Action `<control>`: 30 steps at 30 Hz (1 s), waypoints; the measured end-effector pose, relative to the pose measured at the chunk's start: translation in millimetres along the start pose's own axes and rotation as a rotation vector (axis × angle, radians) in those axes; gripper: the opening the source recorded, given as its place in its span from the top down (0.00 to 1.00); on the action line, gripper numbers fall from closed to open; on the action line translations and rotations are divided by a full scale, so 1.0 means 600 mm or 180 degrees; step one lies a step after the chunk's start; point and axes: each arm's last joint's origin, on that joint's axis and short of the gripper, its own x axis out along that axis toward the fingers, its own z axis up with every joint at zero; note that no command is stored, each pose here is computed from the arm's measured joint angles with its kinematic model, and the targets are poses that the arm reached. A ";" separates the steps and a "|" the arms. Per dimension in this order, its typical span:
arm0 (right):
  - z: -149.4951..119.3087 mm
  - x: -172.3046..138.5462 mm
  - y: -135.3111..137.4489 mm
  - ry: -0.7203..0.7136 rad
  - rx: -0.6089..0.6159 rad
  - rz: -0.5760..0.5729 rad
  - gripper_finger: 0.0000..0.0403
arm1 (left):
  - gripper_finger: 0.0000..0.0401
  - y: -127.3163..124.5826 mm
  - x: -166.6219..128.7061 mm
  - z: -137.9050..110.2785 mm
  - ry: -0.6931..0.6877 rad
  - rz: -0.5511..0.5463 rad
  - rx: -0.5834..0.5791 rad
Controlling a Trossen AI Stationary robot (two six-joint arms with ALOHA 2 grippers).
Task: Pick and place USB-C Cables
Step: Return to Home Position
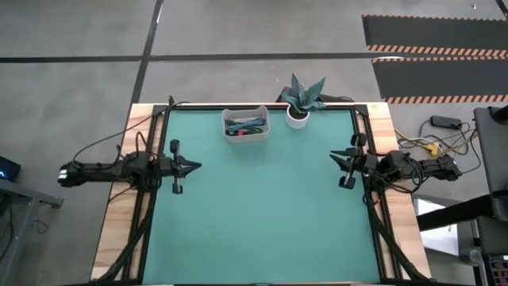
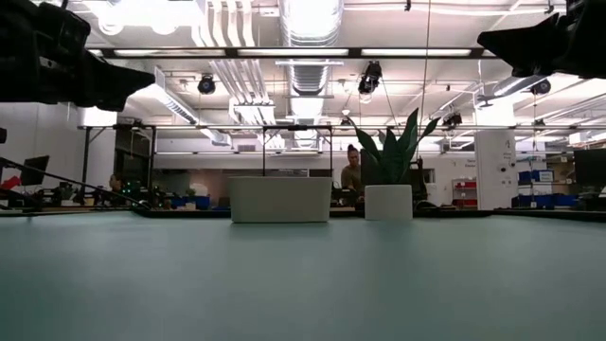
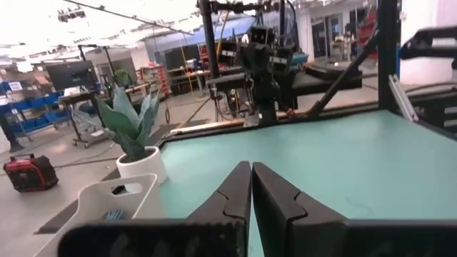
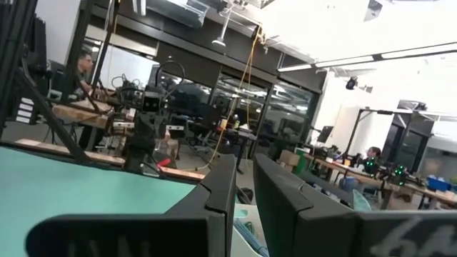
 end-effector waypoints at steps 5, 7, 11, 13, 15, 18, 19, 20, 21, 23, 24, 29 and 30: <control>0.000 0.000 0.000 0.0000 0.0000 0.0000 0.89 | 1.00 -0.001 0.003 -0.004 0.0087 -0.0017 0.0010; 0.000 0.000 0.000 0.0000 0.0000 0.0000 0.89 | 1.00 -0.001 0.004 -0.006 0.0120 -0.0022 0.0013; 0.000 0.000 0.000 0.0001 -0.0001 0.0001 0.89 | 1.00 -0.002 0.006 -0.009 0.0185 -0.0034 0.0018; 0.000 0.000 0.000 0.0001 -0.0001 0.0001 0.89 | 1.00 -0.003 0.007 -0.010 0.0218 -0.0040 0.0021; 0.000 0.000 0.000 0.0001 -0.0001 0.0001 0.89 | 1.00 -0.003 0.008 -0.012 0.0247 -0.0045 0.0024; 0.000 0.000 0.000 0.0002 -0.0001 0.0001 0.89 | 1.00 -0.003 0.009 -0.014 0.0290 -0.0054 0.0028; 0.000 0.000 0.000 0.0002 -0.0001 0.0001 0.89 | 1.00 -0.004 0.009 -0.015 0.0306 -0.0056 0.0029; 0.000 0.000 0.000 0.0002 -0.0001 0.0001 0.89 | 1.00 -0.004 0.010 -0.015 0.0321 -0.0059 0.0031; 0.000 0.000 0.000 0.0002 -0.0001 0.0001 0.89 | 1.00 -0.004 0.010 -0.016 0.0333 -0.0061 0.0032; 0.000 0.000 0.000 0.0002 -0.0001 0.0001 0.89 | 1.00 -0.004 0.011 -0.017 0.0359 -0.0065 0.0034; 0.000 0.000 0.000 0.0002 -0.0001 0.0001 0.89 | 1.00 -0.004 0.011 -0.018 0.0373 -0.0068 0.0036; 0.000 0.000 0.000 0.0002 -0.0001 0.0001 0.89 | 1.00 -0.005 0.013 -0.021 0.0433 -0.0080 0.0041; 0.000 0.000 0.000 0.0002 -0.0001 0.0001 0.89 | 1.00 -0.005 0.013 -0.021 0.0443 -0.0082 0.0042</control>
